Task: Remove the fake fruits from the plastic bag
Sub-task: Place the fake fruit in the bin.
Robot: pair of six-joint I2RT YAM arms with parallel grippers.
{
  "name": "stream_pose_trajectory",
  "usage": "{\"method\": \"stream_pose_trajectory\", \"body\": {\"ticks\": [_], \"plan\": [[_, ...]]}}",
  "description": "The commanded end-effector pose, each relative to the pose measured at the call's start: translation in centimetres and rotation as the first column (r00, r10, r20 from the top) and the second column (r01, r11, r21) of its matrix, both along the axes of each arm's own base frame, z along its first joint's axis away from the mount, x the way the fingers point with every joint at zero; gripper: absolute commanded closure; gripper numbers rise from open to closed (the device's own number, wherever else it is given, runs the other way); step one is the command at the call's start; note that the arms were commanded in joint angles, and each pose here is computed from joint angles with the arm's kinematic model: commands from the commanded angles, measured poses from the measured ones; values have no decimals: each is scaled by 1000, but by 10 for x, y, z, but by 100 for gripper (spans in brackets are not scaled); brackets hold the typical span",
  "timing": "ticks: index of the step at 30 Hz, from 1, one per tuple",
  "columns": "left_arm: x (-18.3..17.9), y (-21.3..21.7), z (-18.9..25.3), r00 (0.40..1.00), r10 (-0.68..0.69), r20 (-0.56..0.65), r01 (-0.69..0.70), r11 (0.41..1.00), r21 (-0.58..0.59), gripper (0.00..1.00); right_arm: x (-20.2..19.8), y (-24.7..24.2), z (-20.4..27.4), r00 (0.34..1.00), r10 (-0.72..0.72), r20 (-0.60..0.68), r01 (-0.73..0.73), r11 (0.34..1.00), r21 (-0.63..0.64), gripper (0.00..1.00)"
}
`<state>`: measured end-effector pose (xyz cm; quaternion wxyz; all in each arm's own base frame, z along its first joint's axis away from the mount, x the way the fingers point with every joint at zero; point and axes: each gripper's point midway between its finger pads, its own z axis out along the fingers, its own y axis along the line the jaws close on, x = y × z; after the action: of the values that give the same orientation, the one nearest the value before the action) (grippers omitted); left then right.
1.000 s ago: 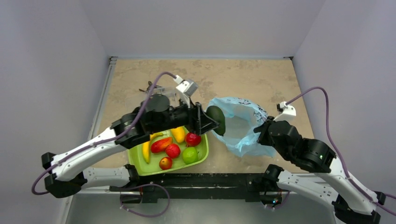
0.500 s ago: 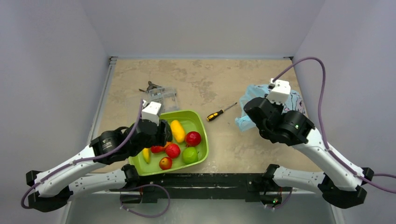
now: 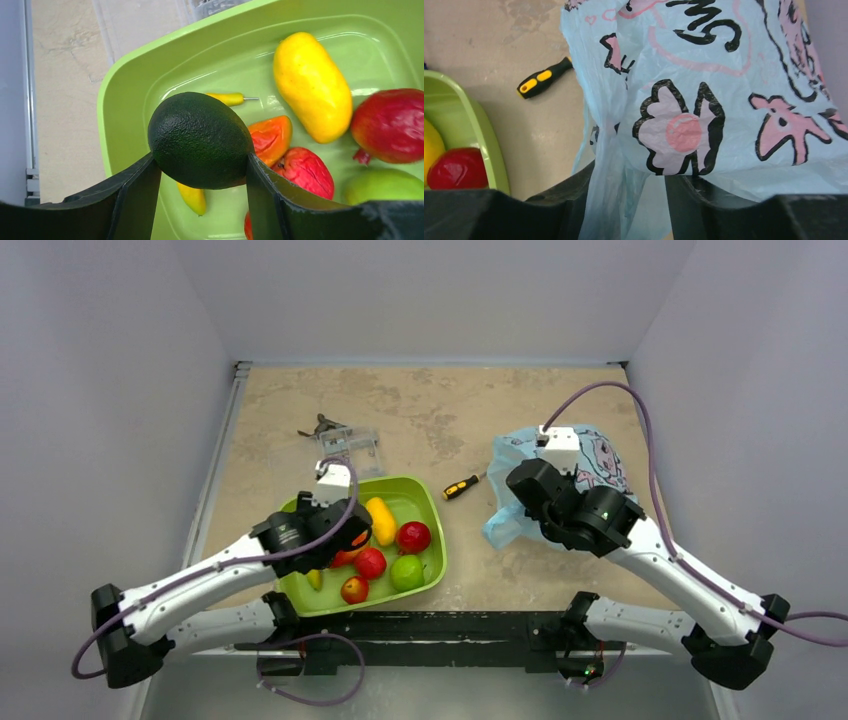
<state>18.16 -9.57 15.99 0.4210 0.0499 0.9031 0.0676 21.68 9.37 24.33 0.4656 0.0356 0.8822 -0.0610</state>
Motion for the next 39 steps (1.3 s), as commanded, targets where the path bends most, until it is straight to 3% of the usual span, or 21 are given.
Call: {"method": "stream_pose_trajectory", "body": {"ticks": [1, 7, 12, 14, 19, 22, 26, 30, 33, 37, 39], "plan": [[26, -12, -2, 993, 117, 8, -116, 993, -34, 100, -8, 11, 3, 998, 66, -13, -65, 994, 86, 51], [38, -36, -18, 956, 286, -69, -294, 919, -263, 100, -19, 15, 24, 991, 117, 63, -128, 964, 231, 33], [45, -31, -23, 877, 469, -107, -463, 765, -447, 100, -26, 19, 44, 977, 160, 140, -198, 928, 316, 17], [45, -26, -23, 843, 523, -129, -514, 709, -482, 100, -28, 17, 49, 975, 163, 149, -204, 924, 325, 14], [41, -16, -34, 747, 624, -231, -636, 569, -521, 85, -31, 9, 54, 976, 150, 156, -194, 927, 321, 10], [42, -19, -40, 726, 630, -277, -661, 528, -534, 79, -32, 4, 54, 978, 137, 159, -182, 933, 310, 6], [41, -22, -51, 705, 632, -324, -687, 494, -532, 75, -28, -26, 64, 983, 0, 184, -48, 965, 259, 1], [40, -20, -60, 684, 644, -343, -710, 480, -515, 57, -29, -48, 78, 975, -75, 210, 28, 976, 217, 1], [39, -20, -62, 678, 645, -352, -718, 479, -505, 28, -31, -60, 82, 972, -94, 216, 57, 984, 171, 1], [37, -23, -56, 696, 621, -360, -703, 491, -513, 3, -34, -65, 91, 971, -78, 227, 43, 987, 153, 1], [36, -23, -49, 714, 604, -355, -687, 504, -524, 0, -37, -65, 98, 970, -46, 240, 7, 987, 158, 1]]}}
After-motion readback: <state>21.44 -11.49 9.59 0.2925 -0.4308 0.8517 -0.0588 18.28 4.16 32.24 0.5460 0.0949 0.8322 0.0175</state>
